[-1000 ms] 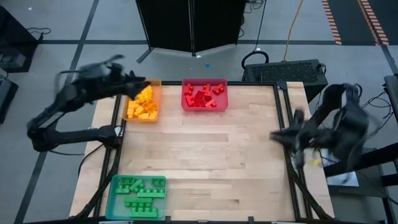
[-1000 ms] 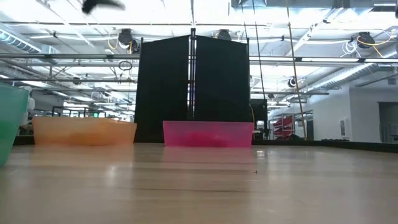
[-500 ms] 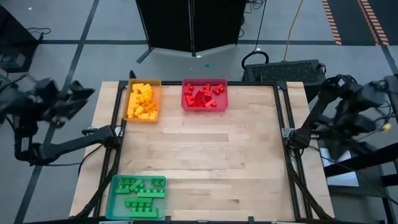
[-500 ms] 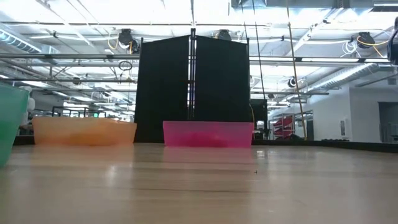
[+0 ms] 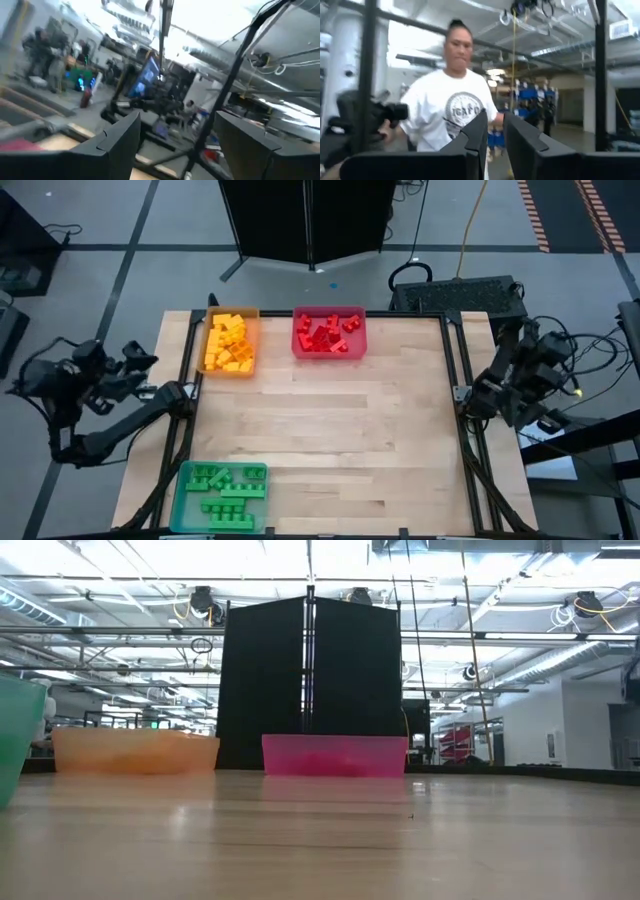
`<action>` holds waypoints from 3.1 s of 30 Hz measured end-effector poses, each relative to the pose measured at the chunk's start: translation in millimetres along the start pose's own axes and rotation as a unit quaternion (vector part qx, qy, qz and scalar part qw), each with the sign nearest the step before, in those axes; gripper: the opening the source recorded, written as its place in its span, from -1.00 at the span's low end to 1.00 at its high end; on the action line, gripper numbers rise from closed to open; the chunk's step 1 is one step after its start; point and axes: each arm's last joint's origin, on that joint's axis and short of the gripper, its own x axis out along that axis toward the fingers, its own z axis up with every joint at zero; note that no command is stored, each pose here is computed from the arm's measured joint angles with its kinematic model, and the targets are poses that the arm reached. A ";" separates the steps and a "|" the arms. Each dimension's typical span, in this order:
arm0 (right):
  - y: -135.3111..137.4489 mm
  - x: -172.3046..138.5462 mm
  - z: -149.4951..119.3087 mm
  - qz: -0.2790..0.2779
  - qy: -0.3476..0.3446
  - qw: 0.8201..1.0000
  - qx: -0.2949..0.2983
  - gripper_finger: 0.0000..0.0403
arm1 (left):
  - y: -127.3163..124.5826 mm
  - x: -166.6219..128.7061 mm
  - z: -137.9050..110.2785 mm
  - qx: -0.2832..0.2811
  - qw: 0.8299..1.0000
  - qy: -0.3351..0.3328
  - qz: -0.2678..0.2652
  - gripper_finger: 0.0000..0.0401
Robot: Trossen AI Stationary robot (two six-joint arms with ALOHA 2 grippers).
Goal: Sort blocks
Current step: Return to Home Position
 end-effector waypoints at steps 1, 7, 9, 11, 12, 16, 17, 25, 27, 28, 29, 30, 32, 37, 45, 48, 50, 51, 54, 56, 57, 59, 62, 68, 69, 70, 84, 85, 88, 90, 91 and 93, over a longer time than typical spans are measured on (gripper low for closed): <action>0.3 -2.6 -7.5 0.003 -0.008 1.000 0.004 -0.71 | 1.4 2.7 -0.9 -0.009 1.000 0.005 0.003 0.27; 2.4 -15.3 -43.6 0.024 -0.058 0.998 -0.023 -0.71 | 6.7 14.8 -18.9 0.044 0.992 0.084 -0.080 0.27; 2.7 -13.4 -49.3 0.024 -0.070 0.997 -0.026 -0.71 | 5.1 16.0 -20.5 0.064 0.990 0.093 -0.091 0.27; 3.1 -11.1 -59.8 0.024 -0.055 0.998 -0.018 -0.71 | 4.7 18.2 -22.4 0.081 0.989 0.093 -0.081 0.27; 3.2 -10.6 -64.7 0.023 -0.055 0.998 -0.012 -0.71 | 4.5 19.2 -23.3 0.092 0.988 0.093 -0.077 0.27; 3.8 -10.8 -78.3 0.024 -0.070 0.997 -0.014 -0.71 | 5.2 23.0 -29.0 0.109 0.987 0.104 -0.051 0.27; 4.0 -10.5 -83.4 0.024 -0.064 0.998 -0.015 -0.71 | 6.4 24.1 -31.8 0.101 0.988 0.111 -0.039 0.27; 4.0 -10.1 -97.1 0.016 -0.049 0.998 -0.039 -0.71 | 8.7 36.1 -42.7 0.110 0.987 0.114 0.043 0.27; 4.1 -9.9 -99.5 0.017 -0.036 0.998 -0.043 -0.71 | 8.2 39.5 -43.1 0.148 0.981 0.110 0.054 0.27; 4.1 -9.8 -100.8 0.017 -0.029 0.999 -0.042 -0.71 | 8.5 41.0 -43.1 0.178 0.976 0.107 0.062 0.27; 4.2 -9.7 -101.5 0.018 -0.026 0.999 -0.040 -0.71 | 9.9 42.3 -43.2 0.208 0.970 0.106 0.069 0.27; 4.1 -9.8 -101.2 0.017 -0.028 0.999 -0.040 -0.71 | 13.1 43.5 -43.4 0.232 0.964 0.105 0.073 0.27; 4.1 -9.9 -99.5 0.017 -0.036 0.998 -0.040 -0.71 | 24.4 44.8 -44.8 0.255 0.958 0.104 0.077 0.27; 4.0 -10.1 -97.6 0.016 -0.046 0.998 -0.035 -0.71 | 72.2 42.9 -56.4 0.234 0.956 0.085 0.158 0.27; 3.2 -10.3 -94.7 0.004 -0.060 0.998 -0.017 -0.71 | 124.1 44.2 -75.5 0.237 0.969 0.001 0.063 0.27; 3.2 -10.3 -94.8 0.004 -0.059 0.998 -0.018 -0.71 | 139.5 40.8 -98.1 0.219 0.975 -0.038 -0.003 0.27; 3.2 -10.3 -94.8 0.004 -0.059 0.998 -0.018 -0.71 | 145.6 37.2 -115.3 0.199 0.977 -0.053 -0.052 0.27; 3.2 -10.3 -94.9 0.004 -0.059 0.998 -0.017 -0.71 | 142.4 38.3 -115.0 0.193 0.977 -0.046 -0.072 0.27; 3.2 -10.2 -95.3 0.004 -0.057 0.998 -0.017 -0.71 | 128.3 38.1 -114.8 0.232 0.960 -0.040 -0.152 0.27; 3.3 -10.1 -96.4 0.004 -0.050 0.998 -0.023 -0.71 | 124.8 37.6 -117.0 0.229 0.955 -0.037 -0.184 0.27; 3.3 -10.0 -97.2 0.004 -0.046 0.999 -0.029 -0.71 | 124.2 38.0 -117.6 0.225 0.954 -0.035 -0.194 0.27; 3.4 -9.8 -99.4 0.005 -0.035 0.998 -0.042 -0.71 | 126.3 40.3 -119.3 0.222 0.954 -0.038 -0.196 0.27; 3.5 -9.6 -103.4 0.006 -0.014 0.999 -0.047 -0.71 | 137.9 47.8 -125.3 0.189 0.970 -0.050 -0.147 0.27; 3.7 -9.7 -110.4 0.008 0.022 0.999 -0.036 -0.71 | 153.7 61.9 -151.8 0.165 0.986 -0.009 -0.037 0.27; 3.6 -9.8 -111.8 0.005 0.030 0.999 -0.036 -0.71 | 152.0 63.3 -154.7 0.178 0.983 -0.005 -0.040 0.27; 3.1 -10.0 -114.2 -0.003 0.043 0.998 -0.036 -0.71 | 150.5 64.5 -157.5 0.189 0.981 0.000 -0.041 0.27; -4.4 -18.5 -143.5 -0.142 0.198 0.969 -0.023 -0.71 | 128.9 69.5 -199.2 0.145 0.973 0.146 -0.100 0.27; -4.4 -19.0 -144.7 -0.143 0.204 0.968 -0.019 -0.71 | 128.6 69.1 -202.1 0.133 0.974 0.160 -0.093 0.27; -4.3 -21.2 -149.5 -0.141 0.231 0.962 -0.022 -0.71 | 128.7 68.0 -207.9 0.128 0.973 0.181 -0.060 0.27; -4.2 -23.6 -153.8 -0.140 0.255 0.956 -0.027 -0.71 | 129.6 67.2 -210.6 0.144 0.971 0.189 -0.037 0.27; -4.2 -24.7 -155.8 -0.139 0.267 0.953 -0.029 -0.71 | 129.7 67.2 -210.7 0.154 0.970 0.187 -0.027 0.27; -4.2 -26.7 -158.9 -0.138 0.285 0.948 -0.033 -0.71 | 130.7 66.9 -211.2 0.166 0.969 0.185 -0.005 0.27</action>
